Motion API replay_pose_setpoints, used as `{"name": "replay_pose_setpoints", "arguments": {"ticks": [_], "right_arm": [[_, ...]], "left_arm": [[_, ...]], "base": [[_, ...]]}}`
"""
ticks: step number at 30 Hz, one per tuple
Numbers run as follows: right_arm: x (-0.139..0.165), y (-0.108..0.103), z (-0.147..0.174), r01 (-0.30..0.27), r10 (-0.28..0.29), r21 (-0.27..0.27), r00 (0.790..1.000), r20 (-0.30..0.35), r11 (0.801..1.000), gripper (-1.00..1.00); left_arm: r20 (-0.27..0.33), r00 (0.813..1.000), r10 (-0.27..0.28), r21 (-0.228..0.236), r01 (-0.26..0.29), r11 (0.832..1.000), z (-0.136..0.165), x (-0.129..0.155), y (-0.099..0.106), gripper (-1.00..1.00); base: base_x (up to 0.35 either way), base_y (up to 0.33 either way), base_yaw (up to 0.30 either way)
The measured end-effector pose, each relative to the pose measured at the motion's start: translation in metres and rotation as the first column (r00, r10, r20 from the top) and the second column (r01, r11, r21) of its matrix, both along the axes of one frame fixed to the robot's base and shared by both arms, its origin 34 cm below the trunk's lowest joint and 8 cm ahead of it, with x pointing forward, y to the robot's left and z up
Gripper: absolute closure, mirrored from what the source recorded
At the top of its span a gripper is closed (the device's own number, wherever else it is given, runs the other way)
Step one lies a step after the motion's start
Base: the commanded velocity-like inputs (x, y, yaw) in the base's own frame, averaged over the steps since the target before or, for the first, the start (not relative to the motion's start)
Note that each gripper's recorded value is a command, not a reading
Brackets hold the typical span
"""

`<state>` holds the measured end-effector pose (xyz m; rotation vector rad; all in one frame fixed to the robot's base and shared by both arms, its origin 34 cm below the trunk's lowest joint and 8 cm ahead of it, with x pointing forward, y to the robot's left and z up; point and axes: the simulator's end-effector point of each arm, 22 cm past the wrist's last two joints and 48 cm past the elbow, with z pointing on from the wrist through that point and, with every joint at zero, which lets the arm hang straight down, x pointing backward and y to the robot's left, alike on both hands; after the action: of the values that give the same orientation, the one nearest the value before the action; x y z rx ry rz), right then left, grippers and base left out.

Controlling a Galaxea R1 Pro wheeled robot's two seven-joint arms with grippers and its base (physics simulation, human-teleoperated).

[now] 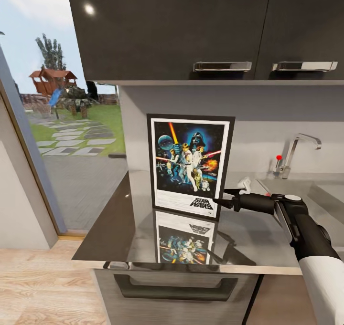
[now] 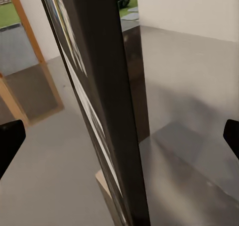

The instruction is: Pick up the poster from the kitchen countertop and hang it on one of the wall nails in the kitchen.

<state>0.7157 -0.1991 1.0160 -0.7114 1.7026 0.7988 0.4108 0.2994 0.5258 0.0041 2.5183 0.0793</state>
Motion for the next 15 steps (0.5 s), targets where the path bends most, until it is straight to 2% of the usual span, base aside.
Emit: {"name": "replay_pose_setpoints", "arguments": {"ticks": [9,10,15], "right_arm": [[0.0,0.0,0.0001,0.0,0.0,0.0,1.0,0.0,1.0,-1.0],[0.0,0.0,0.0001,0.0,0.0,0.0,1.0,0.0,1.0,1.0],[-0.0002,0.0003,0.0004,-0.002,0.002,0.001,1.0,0.002,1.0,1.0]], "left_arm": [[0.0,1.0,0.0,0.0,0.0,1.0,0.0,0.0,0.0001,-1.0],[0.0,1.0,0.0,0.0,0.0,1.0,0.0,0.0,0.0001,-1.0],[0.0,1.0,0.0,0.0,0.0,1.0,0.0,0.0,0.0001,-1.0]], "base": [[0.0,0.0,0.0],[0.0,0.0,0.0],[0.0,0.0,0.0]]}}
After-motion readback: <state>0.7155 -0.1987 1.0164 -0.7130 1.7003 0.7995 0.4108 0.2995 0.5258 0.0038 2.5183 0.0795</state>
